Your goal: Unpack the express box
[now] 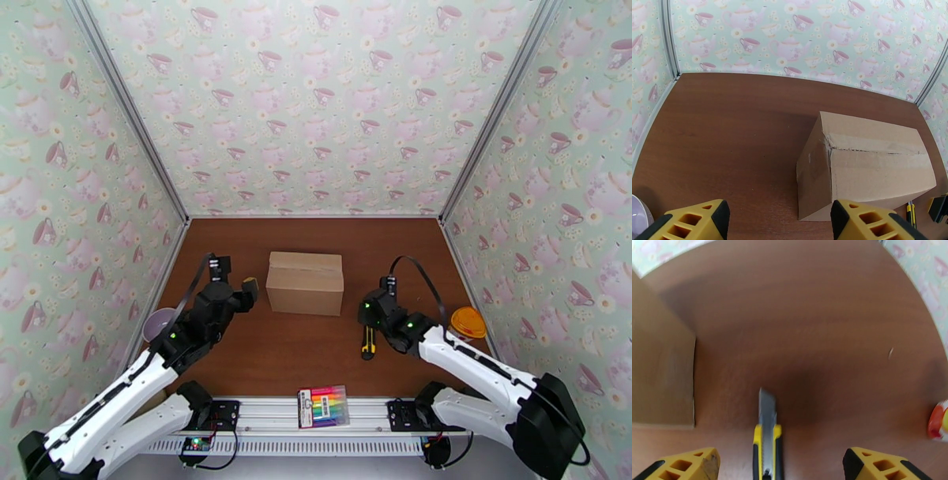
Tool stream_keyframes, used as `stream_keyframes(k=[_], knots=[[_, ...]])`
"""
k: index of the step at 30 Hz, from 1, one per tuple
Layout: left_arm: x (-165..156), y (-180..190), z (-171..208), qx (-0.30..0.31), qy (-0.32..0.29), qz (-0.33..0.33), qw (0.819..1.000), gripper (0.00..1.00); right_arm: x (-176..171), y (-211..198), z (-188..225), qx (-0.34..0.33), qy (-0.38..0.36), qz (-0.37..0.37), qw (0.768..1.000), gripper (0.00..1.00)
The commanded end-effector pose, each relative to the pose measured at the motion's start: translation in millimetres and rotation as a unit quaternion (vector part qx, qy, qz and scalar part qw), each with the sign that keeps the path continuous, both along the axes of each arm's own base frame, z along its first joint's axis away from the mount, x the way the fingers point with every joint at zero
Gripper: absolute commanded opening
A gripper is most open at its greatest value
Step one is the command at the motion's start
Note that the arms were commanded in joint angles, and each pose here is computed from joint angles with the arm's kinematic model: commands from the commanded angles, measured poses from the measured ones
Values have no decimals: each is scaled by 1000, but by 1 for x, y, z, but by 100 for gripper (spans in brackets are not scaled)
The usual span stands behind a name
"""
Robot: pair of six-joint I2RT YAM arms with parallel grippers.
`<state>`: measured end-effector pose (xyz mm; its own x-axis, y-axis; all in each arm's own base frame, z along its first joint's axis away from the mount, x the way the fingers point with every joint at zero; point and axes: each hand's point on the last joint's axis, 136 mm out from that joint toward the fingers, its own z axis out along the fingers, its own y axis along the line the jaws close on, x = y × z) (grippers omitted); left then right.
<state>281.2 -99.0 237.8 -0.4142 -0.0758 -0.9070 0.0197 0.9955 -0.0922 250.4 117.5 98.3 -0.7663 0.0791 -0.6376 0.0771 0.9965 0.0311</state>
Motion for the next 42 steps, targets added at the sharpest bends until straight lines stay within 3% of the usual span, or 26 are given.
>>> stream_keyframes(k=[1, 8, 19, 27, 42], knots=[[2, -8, -2, -10, 2, -13, 1000, 74, -16, 7, -18, 13, 35, -18, 999, 85], [7, -13, -2, -8, 2, -17, 1000, 74, -28, 21, -47, -12, 77, -14, 997, 85], [8, -14, -5, -5, 4, -19, 1000, 74, -37, 11, -64, -14, 94, -41, 995, 83], [10, -17, -7, -5, 6, -21, 1000, 74, -42, 9, -70, -9, 98, -46, 994, 67], [11, -18, -4, -8, 4, -23, 1000, 74, -45, 13, -86, 0, 122, -34, 992, 55]])
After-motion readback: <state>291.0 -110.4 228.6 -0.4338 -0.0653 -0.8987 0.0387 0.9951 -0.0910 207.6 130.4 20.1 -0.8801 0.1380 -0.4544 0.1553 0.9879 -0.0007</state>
